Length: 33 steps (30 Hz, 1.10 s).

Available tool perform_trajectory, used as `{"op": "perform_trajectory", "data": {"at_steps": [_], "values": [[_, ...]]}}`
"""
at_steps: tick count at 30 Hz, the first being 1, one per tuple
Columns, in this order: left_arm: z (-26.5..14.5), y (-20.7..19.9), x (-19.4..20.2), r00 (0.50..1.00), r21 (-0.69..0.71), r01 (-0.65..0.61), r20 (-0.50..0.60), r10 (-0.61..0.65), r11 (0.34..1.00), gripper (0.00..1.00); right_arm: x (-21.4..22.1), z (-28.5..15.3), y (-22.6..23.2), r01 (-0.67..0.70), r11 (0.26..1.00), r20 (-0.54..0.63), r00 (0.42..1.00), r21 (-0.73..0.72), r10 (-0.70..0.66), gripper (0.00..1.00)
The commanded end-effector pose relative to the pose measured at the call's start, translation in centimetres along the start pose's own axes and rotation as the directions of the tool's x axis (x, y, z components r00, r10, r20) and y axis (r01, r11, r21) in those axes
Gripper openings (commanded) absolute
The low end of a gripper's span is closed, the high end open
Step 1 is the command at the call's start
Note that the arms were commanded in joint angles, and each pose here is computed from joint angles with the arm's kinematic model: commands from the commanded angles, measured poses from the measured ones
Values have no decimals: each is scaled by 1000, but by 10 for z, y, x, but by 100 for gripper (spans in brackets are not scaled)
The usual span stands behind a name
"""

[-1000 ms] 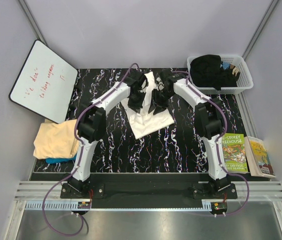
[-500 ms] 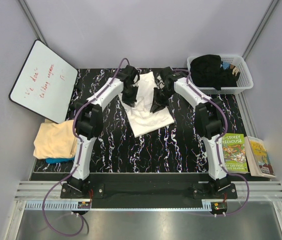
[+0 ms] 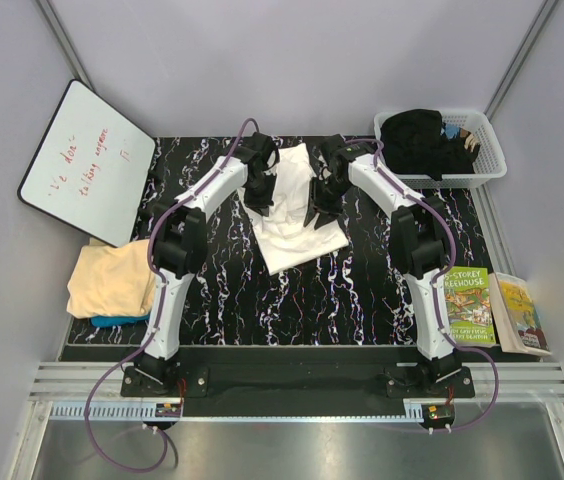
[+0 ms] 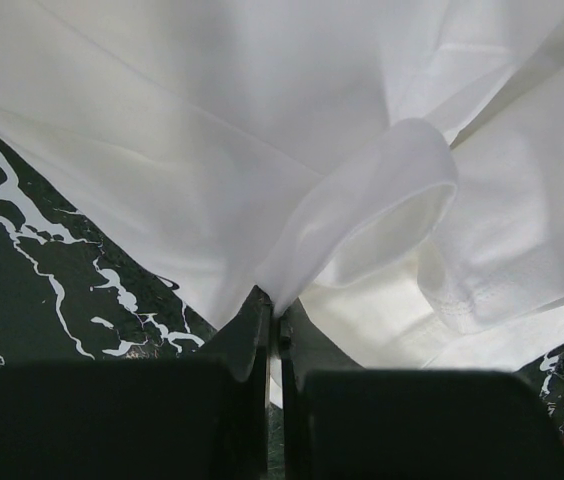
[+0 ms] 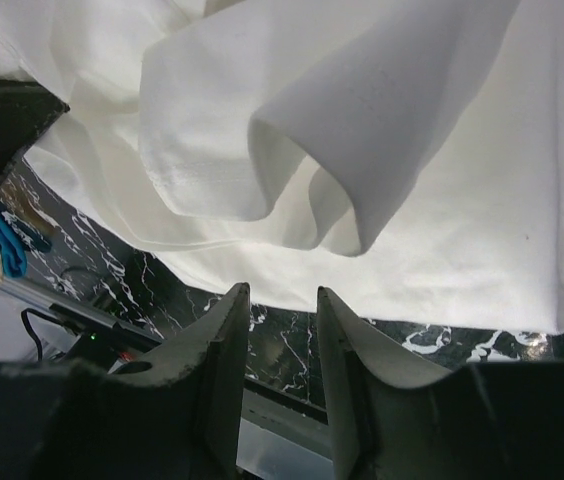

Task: Fold and stack the t-shirts
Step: Fold the folded rectangular tshirt in 1/3 of the way

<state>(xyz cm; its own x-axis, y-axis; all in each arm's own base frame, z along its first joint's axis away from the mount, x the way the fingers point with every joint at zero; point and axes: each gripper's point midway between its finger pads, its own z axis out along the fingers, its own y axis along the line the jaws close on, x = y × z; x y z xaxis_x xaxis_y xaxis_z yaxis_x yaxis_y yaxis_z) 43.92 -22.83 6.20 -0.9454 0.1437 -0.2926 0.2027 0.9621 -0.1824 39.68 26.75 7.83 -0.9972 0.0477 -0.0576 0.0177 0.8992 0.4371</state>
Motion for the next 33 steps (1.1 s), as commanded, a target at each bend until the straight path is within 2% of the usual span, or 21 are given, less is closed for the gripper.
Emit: {"op": "perform_trajectory", "data": {"at_steps": [1, 10, 21, 23, 26, 29, 32, 33], "values": [[-7, -6, -20, 998, 35, -11, 64, 9, 999, 0, -3, -22, 8, 6, 1000, 30, 1000, 15, -7, 40], [-3, -2, -21, 998, 46, 1, 58, -4, 999, 1, 8, 7, -19, -7, 995, -32, 999, 96, 10, 40], [-1, -1, -20, 999, 61, 7, 52, -10, 998, 2, -21, 28, -25, 3, 993, 40, 999, 121, -8, 38], [-1, -2, -20, 999, 62, 7, 51, -10, 998, 2, -29, 24, -20, 13, 994, 81, 996, 109, -22, 30], [-1, -1, -21, 998, 66, 7, 54, -11, 998, 4, -35, 16, -11, 27, 996, 116, 993, 84, -37, 10], [-1, -2, -21, 998, 68, 3, 55, -6, 998, 8, -38, 8, -3, 35, 998, 137, 990, 56, -42, 5], [-1, -2, -21, 998, 67, -1, 55, -3, 998, 28, -41, -1, 5, 46, 998, 161, 986, 31, -51, 4], [-1, -1, -21, 999, 65, -2, 54, -2, 998, 44, -42, -2, 6, 49, 998, 166, 985, 25, -53, 4]]}}
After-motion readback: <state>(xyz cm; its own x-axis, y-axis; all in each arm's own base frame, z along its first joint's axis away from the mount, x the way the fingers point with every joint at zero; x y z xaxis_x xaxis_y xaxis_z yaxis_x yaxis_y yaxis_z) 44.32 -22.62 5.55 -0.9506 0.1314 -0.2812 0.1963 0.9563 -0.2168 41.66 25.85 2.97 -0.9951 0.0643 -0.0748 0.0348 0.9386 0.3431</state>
